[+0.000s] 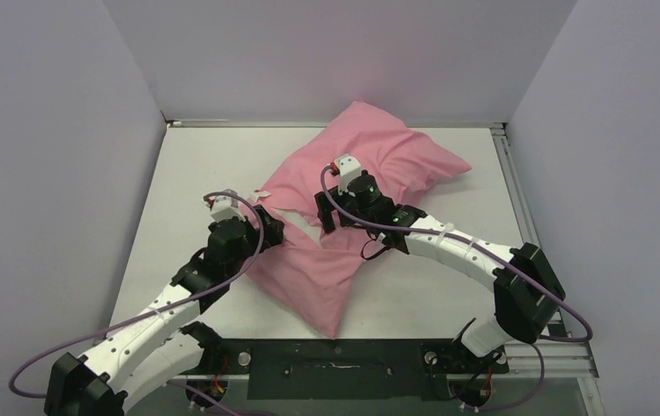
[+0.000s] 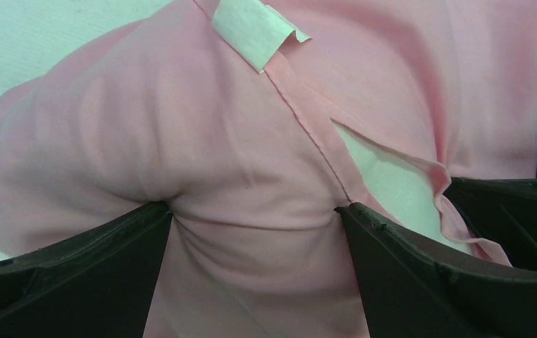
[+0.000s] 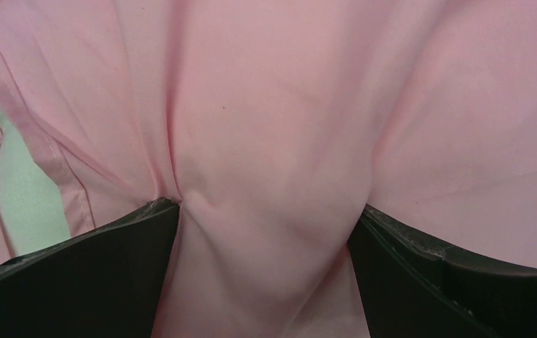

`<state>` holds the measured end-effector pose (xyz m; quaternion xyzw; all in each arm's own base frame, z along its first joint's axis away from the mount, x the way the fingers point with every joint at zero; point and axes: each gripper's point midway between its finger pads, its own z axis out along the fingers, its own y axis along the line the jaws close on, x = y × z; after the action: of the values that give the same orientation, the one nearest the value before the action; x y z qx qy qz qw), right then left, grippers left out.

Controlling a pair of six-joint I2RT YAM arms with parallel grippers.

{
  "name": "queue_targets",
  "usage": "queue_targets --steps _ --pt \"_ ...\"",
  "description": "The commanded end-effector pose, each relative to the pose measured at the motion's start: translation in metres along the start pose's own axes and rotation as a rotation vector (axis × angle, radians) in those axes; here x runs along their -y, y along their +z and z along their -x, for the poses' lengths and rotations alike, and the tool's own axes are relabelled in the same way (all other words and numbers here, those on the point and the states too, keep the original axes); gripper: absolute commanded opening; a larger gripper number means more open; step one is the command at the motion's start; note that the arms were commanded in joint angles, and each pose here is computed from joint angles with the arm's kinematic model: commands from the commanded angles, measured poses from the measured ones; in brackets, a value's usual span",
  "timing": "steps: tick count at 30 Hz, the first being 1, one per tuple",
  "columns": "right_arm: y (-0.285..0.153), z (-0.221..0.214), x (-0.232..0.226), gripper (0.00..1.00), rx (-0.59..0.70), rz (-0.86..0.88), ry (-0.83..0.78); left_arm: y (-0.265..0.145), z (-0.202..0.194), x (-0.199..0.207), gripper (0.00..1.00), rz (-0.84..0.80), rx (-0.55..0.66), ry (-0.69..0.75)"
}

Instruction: Remove the pillowcase from the pillow

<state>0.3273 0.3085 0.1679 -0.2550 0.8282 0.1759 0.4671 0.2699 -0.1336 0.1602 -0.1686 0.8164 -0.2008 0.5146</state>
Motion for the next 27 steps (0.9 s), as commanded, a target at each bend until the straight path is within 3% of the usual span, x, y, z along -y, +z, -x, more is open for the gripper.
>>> queue_targets --steps 1,7,13,19,27 --pt "-0.018 -0.022 0.024 0.9 -0.025 -0.136 0.07 0.015 0.013 0.041 0.97 -0.146 -0.01 -0.016" --pt "-0.045 -0.049 0.037 0.9 -0.04 -0.199 0.149 0.033 0.02 0.079 0.97 -0.224 -0.062 0.029" --pt "-0.054 -0.054 0.045 0.9 -0.03 -0.236 0.156 0.026 0.047 0.097 0.97 -0.252 -0.017 0.037" --pt "-0.047 -0.052 0.046 0.9 -0.02 -0.24 0.147 0.029 0.055 0.09 0.97 -0.17 -0.038 0.12" --pt "-0.041 -0.061 0.047 0.9 -0.037 -0.246 0.146 0.052 0.037 0.08 0.97 -0.08 -0.076 0.212"
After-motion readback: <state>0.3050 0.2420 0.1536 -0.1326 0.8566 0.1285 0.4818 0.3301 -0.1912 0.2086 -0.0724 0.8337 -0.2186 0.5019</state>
